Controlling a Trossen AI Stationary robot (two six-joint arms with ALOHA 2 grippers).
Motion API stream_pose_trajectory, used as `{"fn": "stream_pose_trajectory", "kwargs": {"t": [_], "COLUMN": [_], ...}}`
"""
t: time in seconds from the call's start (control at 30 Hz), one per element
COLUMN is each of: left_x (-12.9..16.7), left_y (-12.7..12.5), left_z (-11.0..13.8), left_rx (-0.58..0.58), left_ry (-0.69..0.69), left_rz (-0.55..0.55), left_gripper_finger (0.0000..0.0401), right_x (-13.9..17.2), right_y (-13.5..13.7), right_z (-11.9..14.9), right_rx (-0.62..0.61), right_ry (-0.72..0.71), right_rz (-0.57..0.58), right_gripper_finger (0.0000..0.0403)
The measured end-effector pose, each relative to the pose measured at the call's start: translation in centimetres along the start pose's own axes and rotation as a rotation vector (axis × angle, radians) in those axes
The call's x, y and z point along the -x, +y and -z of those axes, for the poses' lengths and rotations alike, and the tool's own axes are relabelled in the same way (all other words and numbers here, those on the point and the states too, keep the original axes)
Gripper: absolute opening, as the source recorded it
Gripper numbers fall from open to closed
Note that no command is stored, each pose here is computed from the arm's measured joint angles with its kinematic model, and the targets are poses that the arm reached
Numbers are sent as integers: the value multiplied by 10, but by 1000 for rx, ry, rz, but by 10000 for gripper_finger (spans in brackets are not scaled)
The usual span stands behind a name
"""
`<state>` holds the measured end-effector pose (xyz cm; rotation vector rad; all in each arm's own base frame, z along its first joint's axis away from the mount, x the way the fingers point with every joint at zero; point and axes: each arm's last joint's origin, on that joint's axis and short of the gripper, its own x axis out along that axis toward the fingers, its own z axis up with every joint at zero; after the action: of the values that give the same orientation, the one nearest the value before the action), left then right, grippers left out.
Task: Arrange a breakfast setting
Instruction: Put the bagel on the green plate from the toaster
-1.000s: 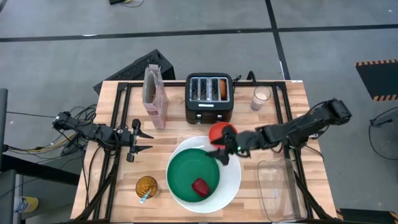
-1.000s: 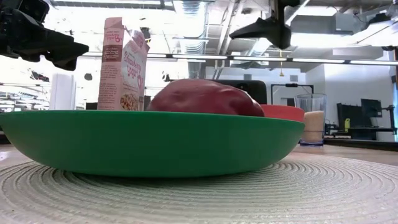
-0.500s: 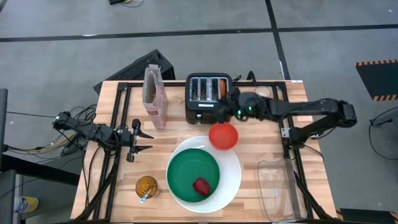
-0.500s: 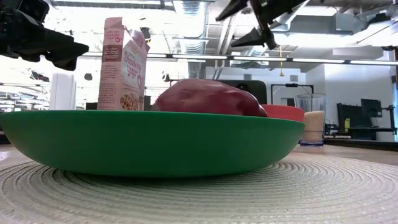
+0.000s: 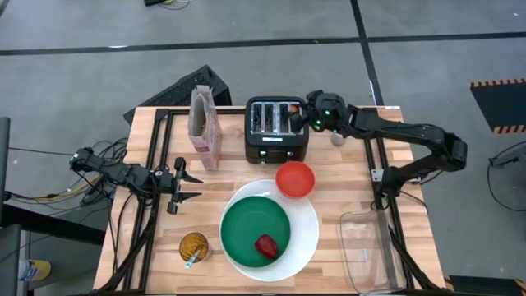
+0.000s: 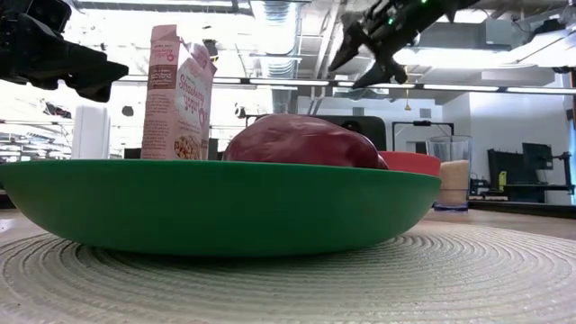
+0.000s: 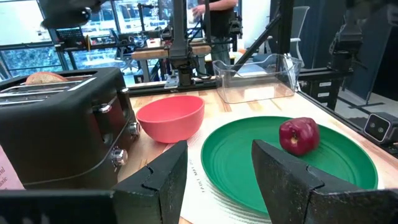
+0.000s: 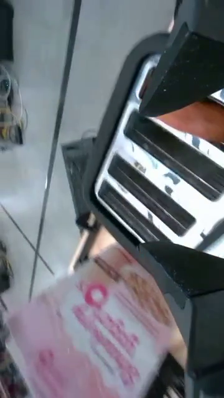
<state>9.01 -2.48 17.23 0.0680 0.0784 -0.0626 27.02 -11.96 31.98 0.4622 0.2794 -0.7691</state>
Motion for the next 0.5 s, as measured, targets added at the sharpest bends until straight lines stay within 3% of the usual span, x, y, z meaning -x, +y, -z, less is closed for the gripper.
{"fn": "stream_pose_trajectory", "kwargs": {"t": [0.23, 0.5], "left_x": [0, 0], "left_y": [0, 0], "left_z": [0, 0], "left_rx": [0, 0], "left_ry": [0, 0], "left_rz": [0, 0], "left_gripper_finger": [171, 171], "right_x": [-17, -40], "right_y": [-11, 0], "right_z": [-10, -26], "right_rx": [5, 51], "right_ry": [54, 164], "right_rz": [113, 224], "right_gripper_finger": [362, 362]}}
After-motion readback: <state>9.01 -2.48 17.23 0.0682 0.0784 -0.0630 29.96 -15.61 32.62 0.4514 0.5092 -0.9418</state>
